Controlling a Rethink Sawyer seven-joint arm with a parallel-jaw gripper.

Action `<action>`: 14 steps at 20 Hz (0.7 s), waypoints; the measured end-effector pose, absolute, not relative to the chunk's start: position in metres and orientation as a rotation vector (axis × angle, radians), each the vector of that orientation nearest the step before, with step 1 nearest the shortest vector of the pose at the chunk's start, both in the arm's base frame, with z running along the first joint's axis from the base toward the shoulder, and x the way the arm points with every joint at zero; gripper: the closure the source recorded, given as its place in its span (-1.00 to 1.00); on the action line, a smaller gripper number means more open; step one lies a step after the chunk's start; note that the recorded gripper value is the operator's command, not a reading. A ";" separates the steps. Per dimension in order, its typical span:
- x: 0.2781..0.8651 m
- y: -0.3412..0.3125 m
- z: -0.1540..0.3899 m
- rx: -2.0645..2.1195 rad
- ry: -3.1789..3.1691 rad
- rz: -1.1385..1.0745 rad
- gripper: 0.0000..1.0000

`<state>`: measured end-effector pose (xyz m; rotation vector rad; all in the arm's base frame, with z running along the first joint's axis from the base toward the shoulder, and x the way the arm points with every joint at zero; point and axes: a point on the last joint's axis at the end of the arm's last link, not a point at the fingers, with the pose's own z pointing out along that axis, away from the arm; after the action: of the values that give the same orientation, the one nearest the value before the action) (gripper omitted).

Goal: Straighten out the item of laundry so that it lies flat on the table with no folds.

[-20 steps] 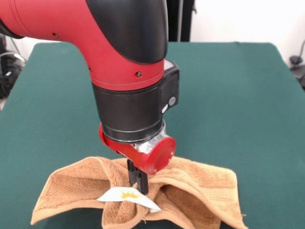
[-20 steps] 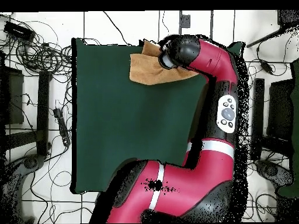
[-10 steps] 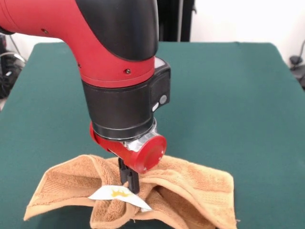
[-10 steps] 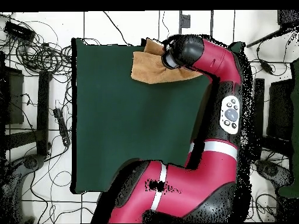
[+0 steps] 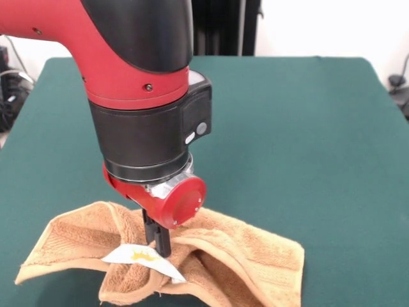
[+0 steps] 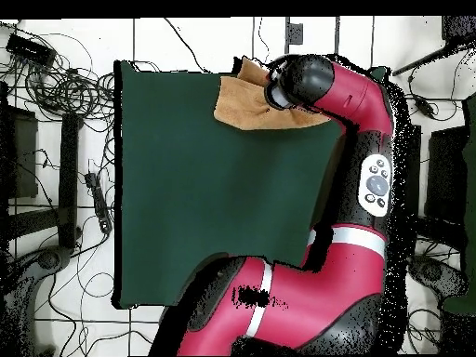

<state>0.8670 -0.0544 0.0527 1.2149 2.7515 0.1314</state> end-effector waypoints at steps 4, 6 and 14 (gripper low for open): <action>0.867 -0.055 0.053 1.215 2.751 0.130 1.00; 0.867 -0.055 0.053 1.216 2.751 0.130 1.00; 0.864 -0.055 0.050 1.220 2.757 0.128 1.00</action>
<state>0.8645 -0.0550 0.0501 1.2202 2.7571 0.1283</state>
